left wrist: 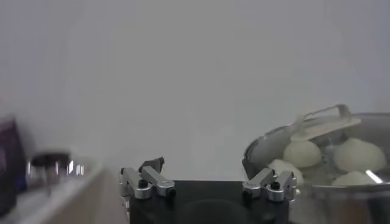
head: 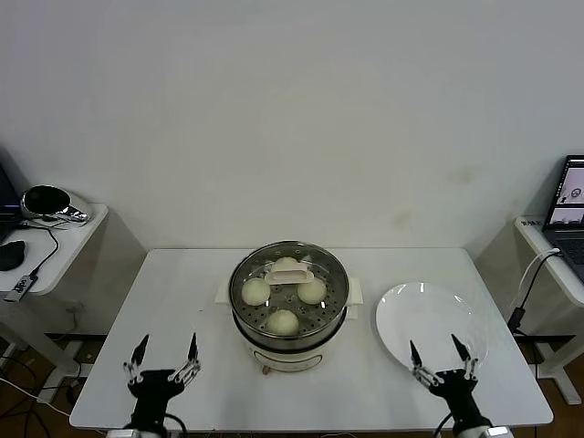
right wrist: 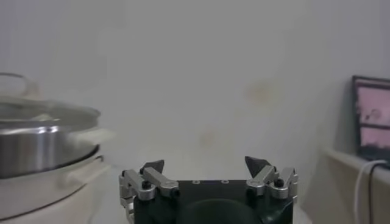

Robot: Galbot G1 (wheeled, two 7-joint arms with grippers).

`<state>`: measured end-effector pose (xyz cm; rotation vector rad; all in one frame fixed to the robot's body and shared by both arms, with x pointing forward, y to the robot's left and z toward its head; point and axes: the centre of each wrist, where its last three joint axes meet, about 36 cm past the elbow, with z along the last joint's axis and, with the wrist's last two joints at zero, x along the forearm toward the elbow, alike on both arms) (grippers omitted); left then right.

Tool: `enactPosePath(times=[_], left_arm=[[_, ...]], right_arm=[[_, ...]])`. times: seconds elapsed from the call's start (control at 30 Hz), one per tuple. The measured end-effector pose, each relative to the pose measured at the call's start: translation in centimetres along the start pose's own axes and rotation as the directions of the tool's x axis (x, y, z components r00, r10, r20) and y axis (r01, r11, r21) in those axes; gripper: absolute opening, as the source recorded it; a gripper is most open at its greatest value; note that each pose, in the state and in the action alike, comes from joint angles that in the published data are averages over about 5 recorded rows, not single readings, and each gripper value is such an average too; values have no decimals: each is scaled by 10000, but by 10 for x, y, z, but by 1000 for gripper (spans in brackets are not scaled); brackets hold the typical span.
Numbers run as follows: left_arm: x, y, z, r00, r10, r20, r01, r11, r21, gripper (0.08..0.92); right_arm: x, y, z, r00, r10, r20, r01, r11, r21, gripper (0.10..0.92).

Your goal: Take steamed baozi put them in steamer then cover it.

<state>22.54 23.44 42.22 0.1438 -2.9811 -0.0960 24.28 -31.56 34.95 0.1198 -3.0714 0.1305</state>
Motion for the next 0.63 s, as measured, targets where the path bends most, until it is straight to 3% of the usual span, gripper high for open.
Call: enactPosePath(times=[0.3,0.63], left_arm=[[14,10,25,9956,-352,-873,413,9968,687,823],[21,16,40,9891,-486,-1388,598,9952,779,823]], right_arm=[[10,16,-3,9981,-430,-432,413,9984,-377,823],[15,25,-11,9968,-456,-655,427,9980,-459,823]])
